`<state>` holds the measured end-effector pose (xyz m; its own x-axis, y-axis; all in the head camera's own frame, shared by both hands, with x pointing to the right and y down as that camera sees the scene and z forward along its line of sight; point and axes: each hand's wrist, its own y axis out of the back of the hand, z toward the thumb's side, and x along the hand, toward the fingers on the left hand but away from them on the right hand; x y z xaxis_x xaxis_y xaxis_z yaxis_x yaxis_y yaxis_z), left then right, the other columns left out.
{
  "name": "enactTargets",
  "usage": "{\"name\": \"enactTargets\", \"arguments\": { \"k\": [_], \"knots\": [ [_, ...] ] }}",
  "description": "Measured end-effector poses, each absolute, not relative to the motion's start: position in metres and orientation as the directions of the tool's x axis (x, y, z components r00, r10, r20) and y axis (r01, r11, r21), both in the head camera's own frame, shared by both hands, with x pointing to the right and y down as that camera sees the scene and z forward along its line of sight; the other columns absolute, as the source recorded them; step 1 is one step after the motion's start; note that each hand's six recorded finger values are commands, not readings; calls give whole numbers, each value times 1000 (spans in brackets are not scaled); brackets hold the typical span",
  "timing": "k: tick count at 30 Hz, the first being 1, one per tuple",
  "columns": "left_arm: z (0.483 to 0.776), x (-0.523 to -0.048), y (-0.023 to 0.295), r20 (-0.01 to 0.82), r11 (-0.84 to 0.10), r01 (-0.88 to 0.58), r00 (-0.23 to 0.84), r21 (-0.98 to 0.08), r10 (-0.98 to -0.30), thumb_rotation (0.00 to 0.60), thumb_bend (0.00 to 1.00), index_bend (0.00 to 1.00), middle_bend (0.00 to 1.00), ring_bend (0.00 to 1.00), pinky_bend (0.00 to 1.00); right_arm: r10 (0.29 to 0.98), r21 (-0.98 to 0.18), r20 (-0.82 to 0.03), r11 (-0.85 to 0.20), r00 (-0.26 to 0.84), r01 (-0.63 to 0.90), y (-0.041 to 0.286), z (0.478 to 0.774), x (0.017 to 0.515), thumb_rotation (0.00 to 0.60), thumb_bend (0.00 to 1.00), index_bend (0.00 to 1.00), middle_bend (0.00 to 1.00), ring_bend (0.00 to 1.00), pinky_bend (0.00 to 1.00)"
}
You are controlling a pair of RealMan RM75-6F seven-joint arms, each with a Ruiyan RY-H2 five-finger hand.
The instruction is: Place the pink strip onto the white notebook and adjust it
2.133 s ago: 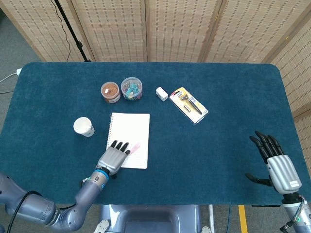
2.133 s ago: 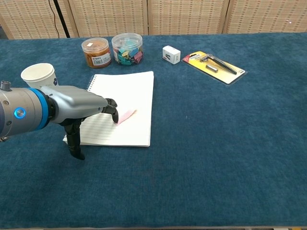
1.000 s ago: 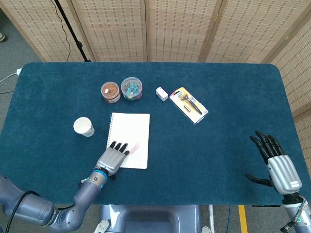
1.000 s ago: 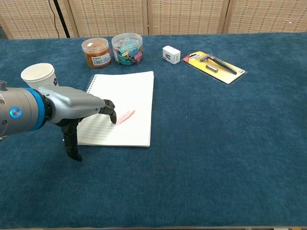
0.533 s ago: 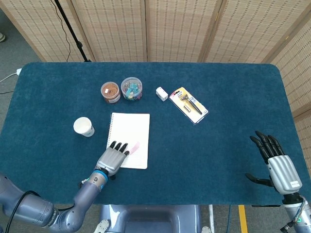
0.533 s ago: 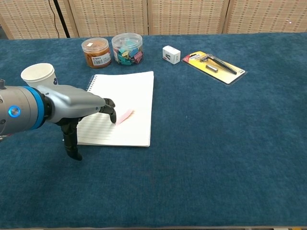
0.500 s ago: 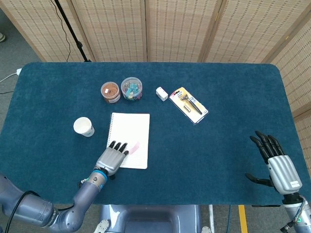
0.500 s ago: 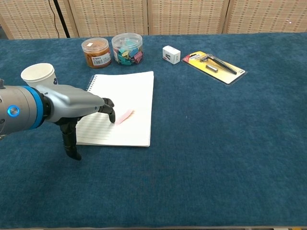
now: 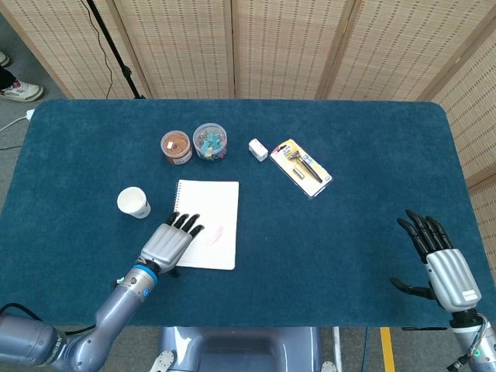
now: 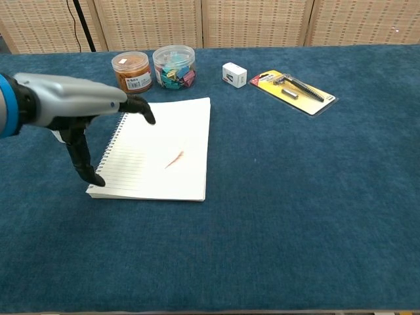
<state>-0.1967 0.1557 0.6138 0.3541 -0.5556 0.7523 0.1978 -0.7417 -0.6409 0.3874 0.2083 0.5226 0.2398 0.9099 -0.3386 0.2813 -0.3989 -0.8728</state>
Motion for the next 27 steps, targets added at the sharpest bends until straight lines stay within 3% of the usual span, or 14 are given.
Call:
{"name": "enactTargets", "arguments": {
  "k": [12, 20, 27],
  "knots": [
    [557, -283, 158, 578, -600, 39, 328, -799, -748, 600, 0, 0, 0, 0, 0, 930, -893, -281, -344, 237, 289, 207, 516, 387, 600, 0, 0, 0, 0, 0],
    [544, -400, 202, 477, -492, -106, 137, -864, -868, 600, 0, 0, 0, 0, 0, 947, -918, -248, -297, 202, 263, 208, 513, 392, 600, 0, 0, 0, 0, 0],
    [546, -475, 252, 468, -462, -150, -7, -874, -884, 600, 0, 0, 0, 0, 0, 954, -935, -235, -275, 188, 225, 208, 510, 393, 600, 0, 0, 0, 0, 0]
  ]
}}
